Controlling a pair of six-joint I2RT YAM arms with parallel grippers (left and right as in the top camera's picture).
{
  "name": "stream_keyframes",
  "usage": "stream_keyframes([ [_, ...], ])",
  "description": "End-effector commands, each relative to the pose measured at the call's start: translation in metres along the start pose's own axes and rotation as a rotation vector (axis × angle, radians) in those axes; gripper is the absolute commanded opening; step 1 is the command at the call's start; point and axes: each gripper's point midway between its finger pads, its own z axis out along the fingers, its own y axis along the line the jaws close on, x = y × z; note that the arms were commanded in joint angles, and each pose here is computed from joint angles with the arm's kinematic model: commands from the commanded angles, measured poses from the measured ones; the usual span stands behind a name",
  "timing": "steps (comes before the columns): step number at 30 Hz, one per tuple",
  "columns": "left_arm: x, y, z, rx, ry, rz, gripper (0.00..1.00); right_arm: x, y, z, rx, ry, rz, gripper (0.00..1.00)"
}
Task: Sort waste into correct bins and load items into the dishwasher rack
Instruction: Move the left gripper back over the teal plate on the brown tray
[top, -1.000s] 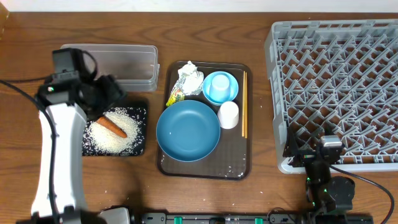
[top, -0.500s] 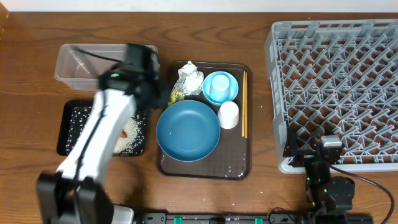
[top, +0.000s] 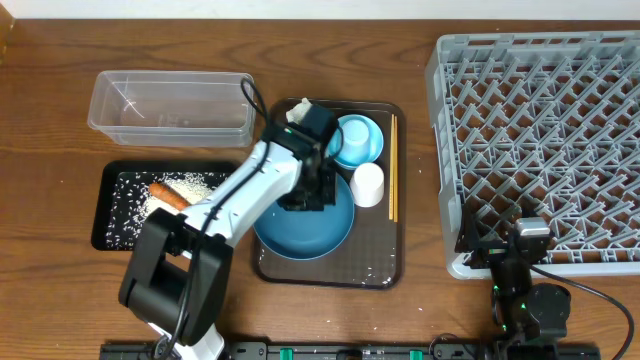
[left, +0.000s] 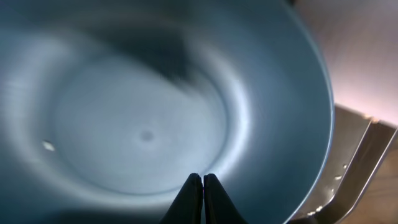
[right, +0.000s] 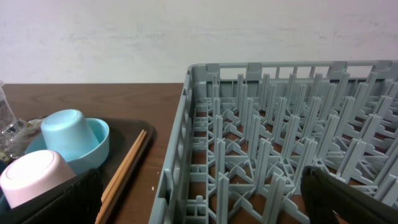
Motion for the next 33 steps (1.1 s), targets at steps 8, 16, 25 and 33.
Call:
stream_keyframes([
  [8,0.043,0.005,0.042,-0.065,0.077,-0.035,0.06,0.001,0.001,0.000,-0.003,0.003,0.010,0.99],
  [16,0.066,-0.010,0.047,-0.028,0.141,-0.013,0.06,0.001,0.001,0.000,-0.003,0.003,0.010,0.99],
  [25,0.090,-0.033,0.040,0.009,0.181,0.020,0.06,0.001,0.001,0.000,-0.003,0.003,0.010,0.99],
  [33,0.076,-0.028,0.004,-0.006,0.028,0.047,0.09,0.001,0.001,0.000,-0.003,0.003,0.010,0.99],
])
